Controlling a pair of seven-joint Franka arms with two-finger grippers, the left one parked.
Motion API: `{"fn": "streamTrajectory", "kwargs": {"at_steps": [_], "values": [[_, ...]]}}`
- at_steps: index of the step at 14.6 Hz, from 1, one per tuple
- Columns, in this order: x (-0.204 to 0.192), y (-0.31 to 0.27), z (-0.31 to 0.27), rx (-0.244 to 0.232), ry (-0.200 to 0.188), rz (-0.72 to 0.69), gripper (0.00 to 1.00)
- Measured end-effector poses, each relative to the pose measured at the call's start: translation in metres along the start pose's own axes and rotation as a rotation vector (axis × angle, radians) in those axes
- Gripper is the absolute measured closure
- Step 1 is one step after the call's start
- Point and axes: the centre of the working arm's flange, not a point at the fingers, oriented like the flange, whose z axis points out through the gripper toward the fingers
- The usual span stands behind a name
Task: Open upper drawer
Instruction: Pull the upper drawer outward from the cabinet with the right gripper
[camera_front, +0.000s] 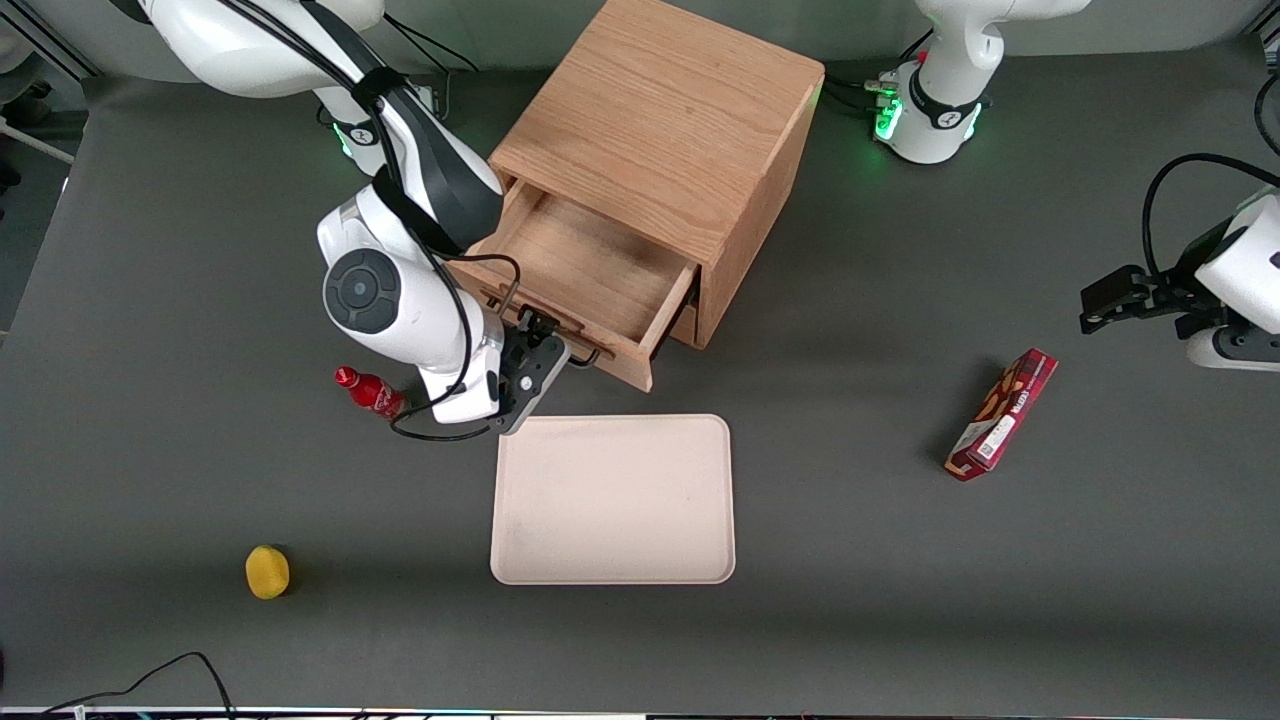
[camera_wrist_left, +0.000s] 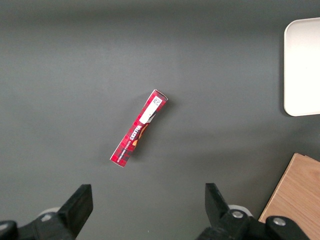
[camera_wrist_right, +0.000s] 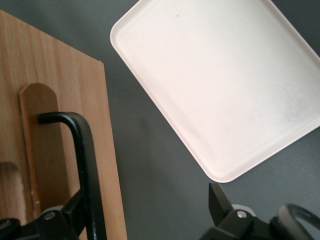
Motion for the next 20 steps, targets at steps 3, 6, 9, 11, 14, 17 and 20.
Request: {"fn": "streamTrajectory", "kwargs": {"at_steps": [3,6,9,11,14,17,20], "values": [[-0.001,0.009,-0.004,-0.012,0.005,0.009,0.00],[-0.002,0.021,-0.007,-0.042,-0.006,0.008,0.00],[-0.002,0.031,-0.009,-0.050,-0.004,0.012,0.00],[-0.004,0.041,-0.011,-0.053,0.001,0.022,0.00],[-0.005,0.052,-0.011,-0.052,0.007,0.034,0.00],[-0.006,0.065,-0.015,-0.067,0.011,0.045,0.00],[-0.008,0.079,-0.022,-0.070,0.004,0.050,0.00]]}}
